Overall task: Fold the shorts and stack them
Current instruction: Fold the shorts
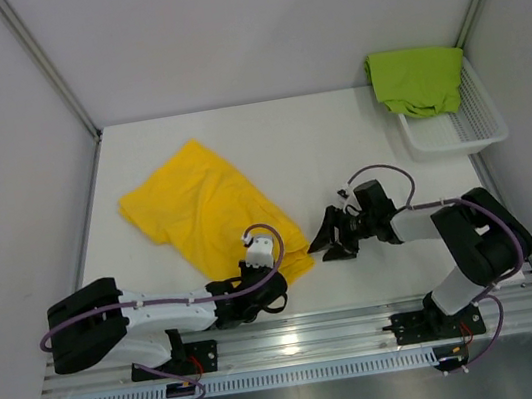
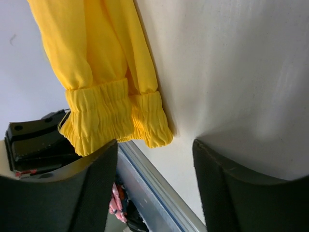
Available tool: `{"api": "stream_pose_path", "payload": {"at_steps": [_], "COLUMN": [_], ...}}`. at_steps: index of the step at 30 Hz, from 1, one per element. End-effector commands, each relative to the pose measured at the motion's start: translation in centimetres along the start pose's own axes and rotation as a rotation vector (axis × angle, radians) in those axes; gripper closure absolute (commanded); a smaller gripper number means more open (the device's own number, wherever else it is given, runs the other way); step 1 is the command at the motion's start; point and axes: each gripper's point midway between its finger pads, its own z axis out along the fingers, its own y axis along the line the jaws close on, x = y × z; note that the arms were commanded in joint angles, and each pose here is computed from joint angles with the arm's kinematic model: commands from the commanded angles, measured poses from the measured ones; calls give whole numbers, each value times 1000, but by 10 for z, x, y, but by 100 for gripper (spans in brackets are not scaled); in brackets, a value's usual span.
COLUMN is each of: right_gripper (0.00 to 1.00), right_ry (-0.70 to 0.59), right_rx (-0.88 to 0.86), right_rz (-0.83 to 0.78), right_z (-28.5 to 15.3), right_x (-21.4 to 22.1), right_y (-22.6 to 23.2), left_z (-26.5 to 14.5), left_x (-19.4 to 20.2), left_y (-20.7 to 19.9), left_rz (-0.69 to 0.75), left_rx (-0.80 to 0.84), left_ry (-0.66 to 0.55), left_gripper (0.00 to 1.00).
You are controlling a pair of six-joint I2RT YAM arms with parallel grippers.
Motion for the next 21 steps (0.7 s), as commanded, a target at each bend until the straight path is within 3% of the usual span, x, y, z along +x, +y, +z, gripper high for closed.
{"api": "stream_pose_path", "payload": {"at_steps": [1,6,14,19,21], "right_gripper": [37,50,53,73,89], "right_ry": [20,22,22,31,22], "right_rx": [36,96,102,103,104], "right_rz": [7,-8,-18,-18,-19], "right_z": [9,19,32,37,36], "right_x": [5,5,0,-6,-8], "right_y": [-12,-21,-20,-17,-16], "left_z": [1,1,-1,-2,-3], "left_x": [12,11,4,1,-2], "left_y": [-4,-4,-6,-5,-4], "left_rz": [-51,-64,-78,-75,-74], "left_rx": [16,17,44,49,42], "left_ry": [29,24,-10,-27,-33], "left_gripper": [100,100,100,100,100]}}
